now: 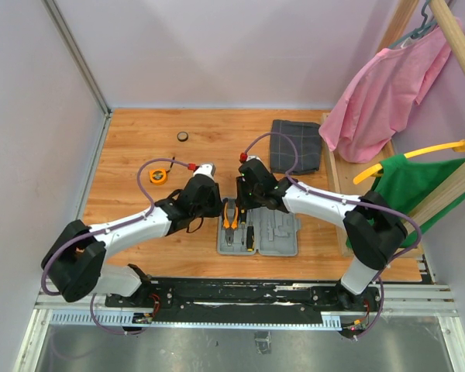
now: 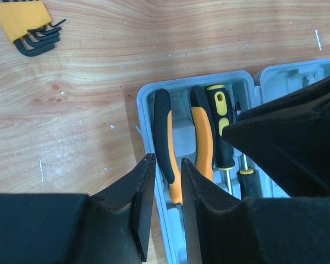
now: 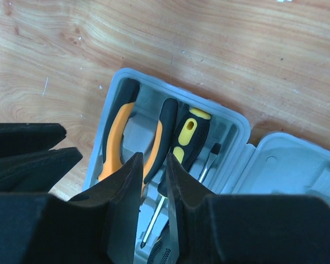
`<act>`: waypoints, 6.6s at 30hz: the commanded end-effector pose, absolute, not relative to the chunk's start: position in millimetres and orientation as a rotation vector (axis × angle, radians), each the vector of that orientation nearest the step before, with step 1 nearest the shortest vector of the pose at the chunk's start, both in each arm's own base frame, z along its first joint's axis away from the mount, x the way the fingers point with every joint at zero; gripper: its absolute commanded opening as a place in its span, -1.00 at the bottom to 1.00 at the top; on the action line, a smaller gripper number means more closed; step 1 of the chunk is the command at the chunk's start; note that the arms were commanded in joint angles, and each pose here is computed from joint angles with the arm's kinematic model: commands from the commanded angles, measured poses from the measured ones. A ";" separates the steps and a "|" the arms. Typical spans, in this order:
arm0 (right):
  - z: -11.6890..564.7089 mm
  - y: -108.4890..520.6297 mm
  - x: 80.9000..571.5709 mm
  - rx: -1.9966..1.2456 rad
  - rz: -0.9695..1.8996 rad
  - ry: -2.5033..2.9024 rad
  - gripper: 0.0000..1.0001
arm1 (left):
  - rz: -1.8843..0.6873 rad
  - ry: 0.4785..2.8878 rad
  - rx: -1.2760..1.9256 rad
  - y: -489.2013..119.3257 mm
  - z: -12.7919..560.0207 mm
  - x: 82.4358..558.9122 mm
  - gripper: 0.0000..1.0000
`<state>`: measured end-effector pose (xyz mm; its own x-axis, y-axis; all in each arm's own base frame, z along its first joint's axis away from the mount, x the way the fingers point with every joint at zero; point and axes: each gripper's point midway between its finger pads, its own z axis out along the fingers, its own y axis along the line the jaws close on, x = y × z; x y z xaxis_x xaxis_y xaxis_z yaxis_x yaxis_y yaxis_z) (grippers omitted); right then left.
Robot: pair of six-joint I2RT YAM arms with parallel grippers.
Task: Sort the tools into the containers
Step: Place the pliers in the storage box.
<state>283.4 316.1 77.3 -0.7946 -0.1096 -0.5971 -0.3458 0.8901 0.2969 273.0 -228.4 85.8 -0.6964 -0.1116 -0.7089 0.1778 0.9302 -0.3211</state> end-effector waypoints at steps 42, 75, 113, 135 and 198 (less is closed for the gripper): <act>27.9 318.8 252.4 -0.377 0.457 2.643 -0.81 | -0.415 2.327 0.182 -248.7 61.9 296.6 -0.62; -9.3 305.0 239.3 -0.365 0.390 2.759 -0.93 | -0.177 2.615 0.215 -219.6 -20.0 243.4 -0.90; 0.9 302.7 249.4 -0.286 0.410 2.723 -0.92 | -0.322 2.372 0.102 -235.0 96.3 275.6 -0.61; -2.5 303.1 249.0 -0.304 0.410 2.731 -0.92 | -0.215 2.521 0.113 -226.3 49.8 261.5 -0.51; 10.9 303.6 244.0 -0.326 0.541 2.797 -0.93 | -0.251 2.643 0.245 -218.5 25.8 237.6 -0.90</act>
